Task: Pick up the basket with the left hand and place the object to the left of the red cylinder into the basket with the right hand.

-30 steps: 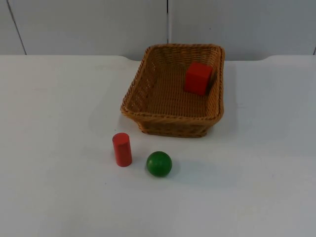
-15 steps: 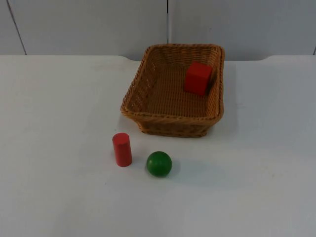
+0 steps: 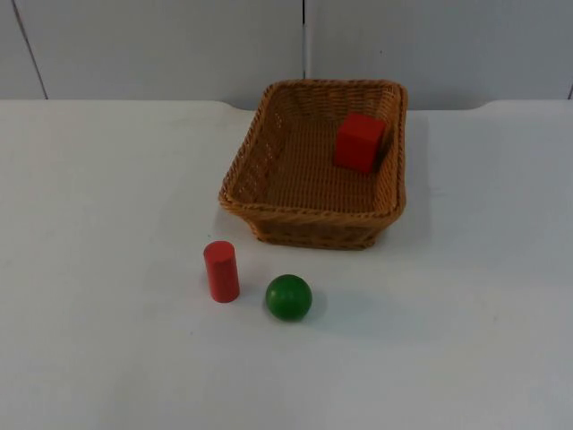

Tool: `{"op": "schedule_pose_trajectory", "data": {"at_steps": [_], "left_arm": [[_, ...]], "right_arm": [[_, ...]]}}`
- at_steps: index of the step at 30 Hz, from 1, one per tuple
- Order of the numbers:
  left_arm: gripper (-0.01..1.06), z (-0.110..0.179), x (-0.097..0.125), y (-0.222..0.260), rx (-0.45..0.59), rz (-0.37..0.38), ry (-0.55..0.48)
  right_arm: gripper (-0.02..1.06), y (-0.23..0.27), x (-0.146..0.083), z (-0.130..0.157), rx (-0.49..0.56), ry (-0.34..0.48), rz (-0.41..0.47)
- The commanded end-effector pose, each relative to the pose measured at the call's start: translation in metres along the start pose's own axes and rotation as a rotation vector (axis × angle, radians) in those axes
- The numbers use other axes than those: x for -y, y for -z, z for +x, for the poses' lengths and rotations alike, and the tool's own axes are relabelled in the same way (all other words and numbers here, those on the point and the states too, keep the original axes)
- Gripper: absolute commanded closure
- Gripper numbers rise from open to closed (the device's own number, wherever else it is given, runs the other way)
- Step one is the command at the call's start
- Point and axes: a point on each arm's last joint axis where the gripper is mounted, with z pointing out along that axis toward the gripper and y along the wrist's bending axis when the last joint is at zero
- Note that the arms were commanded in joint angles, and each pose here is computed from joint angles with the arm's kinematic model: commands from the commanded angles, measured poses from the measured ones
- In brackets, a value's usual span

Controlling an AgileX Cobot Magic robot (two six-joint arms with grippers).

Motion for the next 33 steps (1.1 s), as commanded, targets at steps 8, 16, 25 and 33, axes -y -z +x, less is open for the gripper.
{"op": "schedule_pose_trajectory", "data": {"at_steps": [8, 16, 25, 33], "left_arm": [[0.00, -0.0001, 0.0008, -0.0005, 0.011, 0.013, 0.012], [0.00, -0.0001, 0.0008, -0.0005, 0.011, 0.013, 0.012], [0.00, -0.0001, 0.0008, -0.0005, 0.011, 0.013, 0.012], [0.00, -0.0001, 0.0008, -0.0005, 0.011, 0.013, 0.012]], "right_arm": [[-0.01, 0.0001, -0.0033, 0.0017, -0.006, -0.154, 0.297], [-0.01, 0.0006, -0.0054, 0.0019, -0.012, -0.262, 0.506], [-0.01, 0.0007, -0.0063, 0.0019, -0.014, -0.307, 0.594], [-0.01, 0.0007, -0.0063, 0.0019, -0.014, -0.308, 0.595]]}}
